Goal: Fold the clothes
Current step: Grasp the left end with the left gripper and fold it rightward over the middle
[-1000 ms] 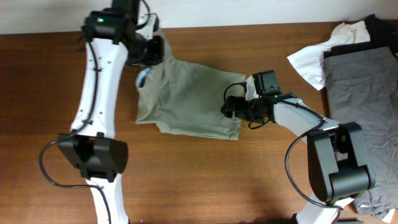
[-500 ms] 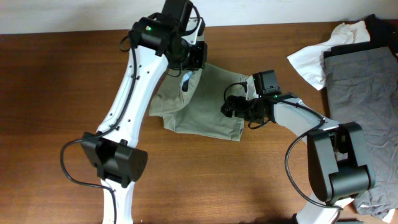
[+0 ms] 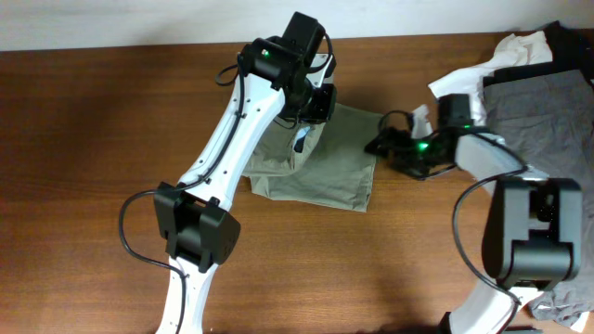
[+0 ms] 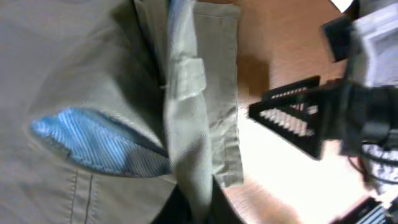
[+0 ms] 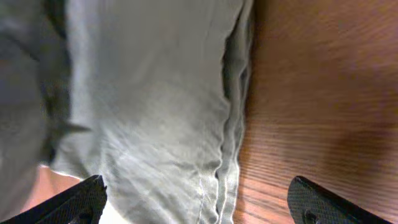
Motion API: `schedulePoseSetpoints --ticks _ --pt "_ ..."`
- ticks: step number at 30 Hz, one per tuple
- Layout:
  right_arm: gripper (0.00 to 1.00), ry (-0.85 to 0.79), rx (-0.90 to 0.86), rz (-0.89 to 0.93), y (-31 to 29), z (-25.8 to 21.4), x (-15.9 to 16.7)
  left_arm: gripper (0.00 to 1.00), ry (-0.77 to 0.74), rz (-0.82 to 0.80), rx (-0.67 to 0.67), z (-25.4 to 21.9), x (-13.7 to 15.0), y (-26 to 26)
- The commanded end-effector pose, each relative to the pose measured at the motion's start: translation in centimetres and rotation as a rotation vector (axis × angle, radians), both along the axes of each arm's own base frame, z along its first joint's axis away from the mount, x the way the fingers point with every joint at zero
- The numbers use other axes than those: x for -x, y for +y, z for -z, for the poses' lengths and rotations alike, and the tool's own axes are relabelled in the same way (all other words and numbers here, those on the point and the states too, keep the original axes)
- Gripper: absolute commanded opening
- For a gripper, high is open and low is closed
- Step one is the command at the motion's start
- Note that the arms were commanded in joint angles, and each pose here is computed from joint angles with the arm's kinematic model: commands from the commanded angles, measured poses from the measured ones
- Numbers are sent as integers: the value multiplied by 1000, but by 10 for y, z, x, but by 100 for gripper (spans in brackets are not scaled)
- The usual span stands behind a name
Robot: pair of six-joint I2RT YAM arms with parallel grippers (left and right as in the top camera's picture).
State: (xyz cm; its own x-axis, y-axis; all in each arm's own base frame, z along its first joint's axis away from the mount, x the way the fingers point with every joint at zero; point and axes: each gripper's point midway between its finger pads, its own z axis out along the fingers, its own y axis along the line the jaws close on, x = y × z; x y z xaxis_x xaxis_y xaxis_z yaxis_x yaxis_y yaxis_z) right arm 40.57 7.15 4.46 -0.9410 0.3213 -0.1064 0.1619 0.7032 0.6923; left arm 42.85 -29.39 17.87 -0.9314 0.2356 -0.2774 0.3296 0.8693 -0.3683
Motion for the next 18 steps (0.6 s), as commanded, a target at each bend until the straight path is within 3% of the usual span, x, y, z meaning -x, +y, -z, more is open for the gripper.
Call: schedulePoseSetpoints --ticks 1,9,12,15,16,17,18 --pt "96 -45 -64 -39 0 -12 -3 13 12 32 43 -4 8 -17" --pt "92 -26 -64 17 -16 -5 -7 13 41 117 25 12 34 -53" --pt "90 -36 -102 3 -12 -16 -7 13 -3 62 -33 15 16 -33" --pt "87 -56 -101 -14 -5 -39 -6 16 17 -78 -137 23 -13 35" --pt "86 -58 -98 -32 2 -46 -3 18 32 -114 -151 25 -20 56" --pt "86 -34 -87 -65 21 -50 6 36 55 -185 -160 26 -33 94" --pt "86 -17 -81 -72 27 -49 9 43 61 -211 -161 27 -37 107"
